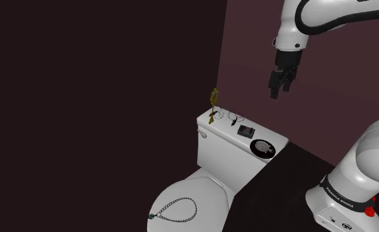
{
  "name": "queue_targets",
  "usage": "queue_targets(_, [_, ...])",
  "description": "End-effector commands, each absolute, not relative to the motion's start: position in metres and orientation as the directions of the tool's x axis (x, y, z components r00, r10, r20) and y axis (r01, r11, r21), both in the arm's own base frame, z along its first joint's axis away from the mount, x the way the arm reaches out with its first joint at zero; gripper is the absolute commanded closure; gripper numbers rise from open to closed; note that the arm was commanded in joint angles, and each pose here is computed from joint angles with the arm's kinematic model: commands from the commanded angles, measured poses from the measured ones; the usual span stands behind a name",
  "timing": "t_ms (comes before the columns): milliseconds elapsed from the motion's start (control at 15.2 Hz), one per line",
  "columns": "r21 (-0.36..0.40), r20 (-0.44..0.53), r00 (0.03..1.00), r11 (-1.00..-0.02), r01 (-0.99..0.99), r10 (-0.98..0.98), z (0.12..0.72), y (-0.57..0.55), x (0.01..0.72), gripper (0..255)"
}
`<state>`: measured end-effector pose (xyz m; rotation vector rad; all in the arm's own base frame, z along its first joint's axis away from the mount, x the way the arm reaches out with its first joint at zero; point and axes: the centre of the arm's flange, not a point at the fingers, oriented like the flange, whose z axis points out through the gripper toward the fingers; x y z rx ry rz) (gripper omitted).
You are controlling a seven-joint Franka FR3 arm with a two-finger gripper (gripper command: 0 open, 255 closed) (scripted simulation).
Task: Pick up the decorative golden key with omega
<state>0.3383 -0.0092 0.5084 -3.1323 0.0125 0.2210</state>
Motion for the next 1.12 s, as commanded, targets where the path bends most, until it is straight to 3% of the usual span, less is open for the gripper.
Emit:
queue_targets(0, [0.005, -0.113, 0.993, -1.000, 0.019, 0.019, 0.497, -0.013, 0.358, 0])
queue_targets(1056, [0.068, 0.079, 0.971, -0.973, 0.221, 0.226, 0.425, -0.030, 0.522, 0])
